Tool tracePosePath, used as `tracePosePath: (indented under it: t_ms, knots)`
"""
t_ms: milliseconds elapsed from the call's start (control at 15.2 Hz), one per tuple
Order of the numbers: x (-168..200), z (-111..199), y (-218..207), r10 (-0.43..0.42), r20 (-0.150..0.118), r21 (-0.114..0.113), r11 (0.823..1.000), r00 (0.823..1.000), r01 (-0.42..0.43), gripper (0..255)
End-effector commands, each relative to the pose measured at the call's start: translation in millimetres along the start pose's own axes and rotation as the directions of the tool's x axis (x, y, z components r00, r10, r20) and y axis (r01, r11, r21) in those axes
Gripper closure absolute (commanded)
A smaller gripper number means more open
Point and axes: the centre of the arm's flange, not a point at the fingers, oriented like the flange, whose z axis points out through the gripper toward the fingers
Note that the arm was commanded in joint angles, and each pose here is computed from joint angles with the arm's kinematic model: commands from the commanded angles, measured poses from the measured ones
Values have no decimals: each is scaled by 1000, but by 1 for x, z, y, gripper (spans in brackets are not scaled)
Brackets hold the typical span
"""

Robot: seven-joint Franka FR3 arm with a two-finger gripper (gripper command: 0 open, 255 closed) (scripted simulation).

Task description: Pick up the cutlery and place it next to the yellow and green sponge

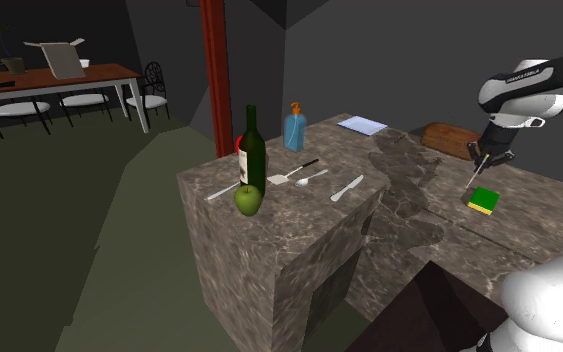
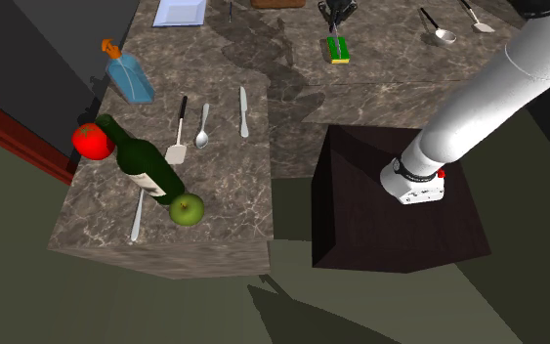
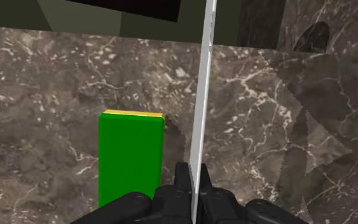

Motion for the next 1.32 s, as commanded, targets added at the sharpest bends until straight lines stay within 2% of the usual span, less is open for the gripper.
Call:
tracePosePath:
  t_ms: [0,1254]
  knots:
    - [22,1,18,-2,-1,0,1000,1000,2,255]
    - [221,5,171,-2,-1,0,1000,1000,2,255]
